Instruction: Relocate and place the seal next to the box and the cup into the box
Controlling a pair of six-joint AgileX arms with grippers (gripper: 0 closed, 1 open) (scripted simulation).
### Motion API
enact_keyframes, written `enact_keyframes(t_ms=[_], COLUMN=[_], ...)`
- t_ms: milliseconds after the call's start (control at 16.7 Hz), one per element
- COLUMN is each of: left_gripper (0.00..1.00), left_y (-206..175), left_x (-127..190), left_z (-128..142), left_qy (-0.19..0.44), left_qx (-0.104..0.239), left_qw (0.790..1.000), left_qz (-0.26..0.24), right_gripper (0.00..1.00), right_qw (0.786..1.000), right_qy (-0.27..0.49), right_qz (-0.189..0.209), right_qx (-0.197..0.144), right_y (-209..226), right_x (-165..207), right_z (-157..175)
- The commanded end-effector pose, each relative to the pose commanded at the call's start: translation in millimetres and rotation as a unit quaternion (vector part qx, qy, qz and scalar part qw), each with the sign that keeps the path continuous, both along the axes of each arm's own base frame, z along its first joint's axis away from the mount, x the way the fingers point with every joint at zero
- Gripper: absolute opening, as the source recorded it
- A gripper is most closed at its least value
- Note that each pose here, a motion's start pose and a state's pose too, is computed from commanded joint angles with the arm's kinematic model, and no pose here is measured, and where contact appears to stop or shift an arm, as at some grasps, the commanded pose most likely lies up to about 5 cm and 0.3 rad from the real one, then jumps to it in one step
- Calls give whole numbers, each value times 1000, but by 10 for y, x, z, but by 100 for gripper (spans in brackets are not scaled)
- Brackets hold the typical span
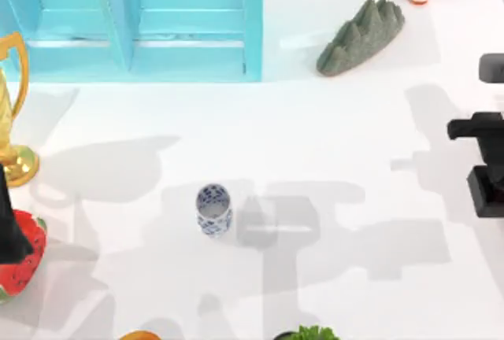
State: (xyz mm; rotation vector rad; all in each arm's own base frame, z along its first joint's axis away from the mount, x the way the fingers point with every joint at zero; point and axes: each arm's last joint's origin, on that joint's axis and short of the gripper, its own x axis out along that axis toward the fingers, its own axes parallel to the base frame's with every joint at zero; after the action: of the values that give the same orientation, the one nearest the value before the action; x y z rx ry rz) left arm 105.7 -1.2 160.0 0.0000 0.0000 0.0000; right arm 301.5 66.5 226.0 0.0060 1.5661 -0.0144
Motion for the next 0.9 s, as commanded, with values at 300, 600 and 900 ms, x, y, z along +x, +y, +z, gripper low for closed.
enact_keyframes(t_ms=[300,600,900], left_gripper=[100,100,100], left_y=[0,0,0], left_x=[0,0,0], left_z=[0,0,0], left_qy=[0,0,0], left_qx=[0,0,0], left_qw=[1000,1000,1000], left_qz=[0,0,0], right_gripper=[0,23,60], right_qw=[1000,1000,1000], right_qy=[3,3,3], right_qz=[0,0,0], right_qx=[-1,-1,-1], right_y=[0,0,0], right_x=[-19,-19,-19], right_z=[-189,-189,-189])
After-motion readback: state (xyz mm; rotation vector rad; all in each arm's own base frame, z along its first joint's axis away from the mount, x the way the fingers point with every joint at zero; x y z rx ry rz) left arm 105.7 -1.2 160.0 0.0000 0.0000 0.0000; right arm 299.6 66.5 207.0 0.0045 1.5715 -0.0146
